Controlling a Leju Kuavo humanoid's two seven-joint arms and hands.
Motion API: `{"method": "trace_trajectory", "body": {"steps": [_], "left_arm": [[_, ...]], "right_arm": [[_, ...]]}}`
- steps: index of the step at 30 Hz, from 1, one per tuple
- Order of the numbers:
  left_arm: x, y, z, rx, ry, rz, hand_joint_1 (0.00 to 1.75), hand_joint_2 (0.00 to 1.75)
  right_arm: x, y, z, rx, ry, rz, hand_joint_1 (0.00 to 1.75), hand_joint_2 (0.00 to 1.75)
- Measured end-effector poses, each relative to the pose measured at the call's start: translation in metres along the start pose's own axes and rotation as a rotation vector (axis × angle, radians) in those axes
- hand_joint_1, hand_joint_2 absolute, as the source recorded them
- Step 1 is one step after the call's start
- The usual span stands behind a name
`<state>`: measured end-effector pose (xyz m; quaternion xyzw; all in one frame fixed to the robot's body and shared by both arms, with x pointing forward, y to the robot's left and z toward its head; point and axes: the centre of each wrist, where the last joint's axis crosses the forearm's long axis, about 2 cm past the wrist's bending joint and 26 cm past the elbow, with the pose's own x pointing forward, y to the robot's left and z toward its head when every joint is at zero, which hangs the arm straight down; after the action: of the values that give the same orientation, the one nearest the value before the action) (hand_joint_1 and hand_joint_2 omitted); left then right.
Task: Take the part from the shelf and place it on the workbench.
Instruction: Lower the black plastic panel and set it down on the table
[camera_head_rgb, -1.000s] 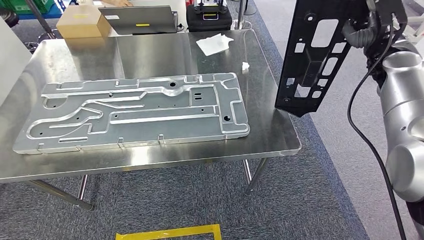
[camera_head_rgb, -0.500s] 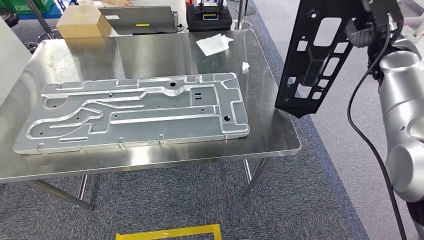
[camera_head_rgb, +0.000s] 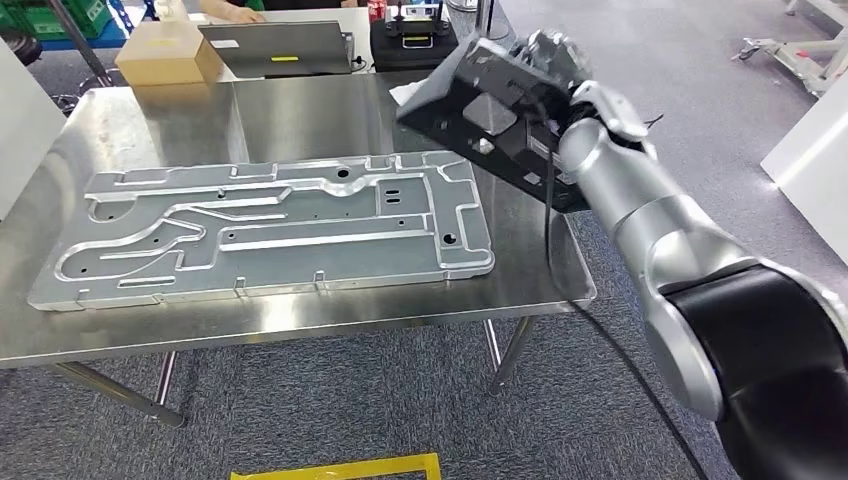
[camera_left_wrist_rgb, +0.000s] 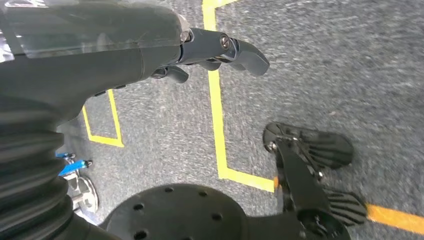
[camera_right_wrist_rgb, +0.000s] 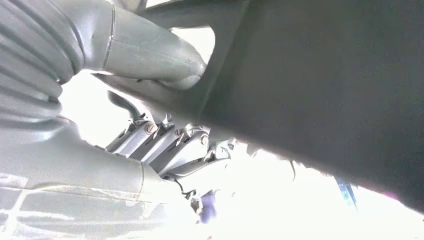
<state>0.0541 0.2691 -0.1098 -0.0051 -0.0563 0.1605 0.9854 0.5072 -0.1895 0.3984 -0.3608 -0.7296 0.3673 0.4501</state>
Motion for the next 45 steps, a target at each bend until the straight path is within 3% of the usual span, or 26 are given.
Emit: {"method": "trace_trajectory", "body": {"steps": [4,10,15,22,33,45], "left_arm": [[-0.003,0.002,0.0,0.029,0.024,0.003,0.0,1.75],[-0.004,-0.003,0.0,0.053,0.041,0.031,0.0,1.75],[-0.006,-0.007,0.001,0.047,0.046,0.051,0.0,1.75],[-0.006,-0.007,0.001,0.037,0.043,0.047,0.0,1.75],[0.004,0.024,-0.001,0.06,0.069,0.023,0.0,1.75],[0.004,0.025,-0.001,0.034,0.071,0.02,0.0,1.75]], "right_arm": [[0.029,0.031,0.007,0.054,-0.028,-0.037,1.75,1.75],[0.073,0.049,0.011,0.108,-0.099,-0.076,1.75,1.75],[0.094,0.06,0.016,0.14,-0.124,-0.11,1.75,1.75],[0.101,0.064,0.017,0.149,-0.119,-0.117,1.75,1.75],[0.102,0.06,0.016,0.17,-0.091,-0.089,1.75,1.75],[0.098,0.058,0.014,0.203,-0.063,-0.097,1.75,1.75]]}}
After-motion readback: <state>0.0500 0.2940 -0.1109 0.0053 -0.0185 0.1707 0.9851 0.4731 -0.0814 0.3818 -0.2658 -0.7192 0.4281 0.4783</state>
